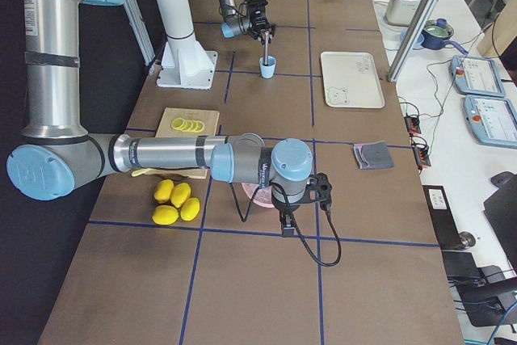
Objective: Mash ice and strawberries in cup
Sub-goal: 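Press the muddler down into the cup with the left gripper, then lift the muddler out of the cup with the left gripper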
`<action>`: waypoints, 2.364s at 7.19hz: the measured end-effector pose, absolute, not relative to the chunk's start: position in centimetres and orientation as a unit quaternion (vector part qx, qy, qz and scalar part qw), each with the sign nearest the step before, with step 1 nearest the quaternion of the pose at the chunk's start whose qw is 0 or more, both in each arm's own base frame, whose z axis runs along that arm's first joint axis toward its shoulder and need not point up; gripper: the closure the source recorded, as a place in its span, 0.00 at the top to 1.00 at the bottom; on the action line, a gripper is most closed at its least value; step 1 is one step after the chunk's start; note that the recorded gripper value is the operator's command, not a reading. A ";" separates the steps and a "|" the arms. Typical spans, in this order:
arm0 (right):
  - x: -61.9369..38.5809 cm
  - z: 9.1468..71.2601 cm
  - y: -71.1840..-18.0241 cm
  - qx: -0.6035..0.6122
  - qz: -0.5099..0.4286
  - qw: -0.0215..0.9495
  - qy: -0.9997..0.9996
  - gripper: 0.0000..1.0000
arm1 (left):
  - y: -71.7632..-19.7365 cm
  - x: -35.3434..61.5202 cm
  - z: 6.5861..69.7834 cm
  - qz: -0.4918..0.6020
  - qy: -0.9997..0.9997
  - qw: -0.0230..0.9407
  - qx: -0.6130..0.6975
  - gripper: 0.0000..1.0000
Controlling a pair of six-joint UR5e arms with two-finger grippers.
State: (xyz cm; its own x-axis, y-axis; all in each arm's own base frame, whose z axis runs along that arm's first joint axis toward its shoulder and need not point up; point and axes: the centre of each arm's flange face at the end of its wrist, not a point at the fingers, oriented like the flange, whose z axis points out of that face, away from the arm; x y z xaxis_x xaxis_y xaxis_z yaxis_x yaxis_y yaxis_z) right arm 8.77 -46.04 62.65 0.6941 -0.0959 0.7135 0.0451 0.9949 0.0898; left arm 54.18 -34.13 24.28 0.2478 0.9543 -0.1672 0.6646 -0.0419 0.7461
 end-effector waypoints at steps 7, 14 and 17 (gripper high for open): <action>8.8 62.7 -46.0 0.035 -0.039 0.919 -0.390 0.99 | -36.0 46.3 13.0 0.156 0.612 0.464 0.621 0.00; 8.7 63.0 -45.9 0.033 -0.039 0.920 -0.388 0.99 | -39.2 42.6 13.0 0.133 0.509 0.737 0.425 0.00; 8.7 63.0 -45.9 0.032 -0.040 0.920 -0.389 0.99 | -45.0 37.5 20.0 0.123 0.418 0.848 0.300 0.00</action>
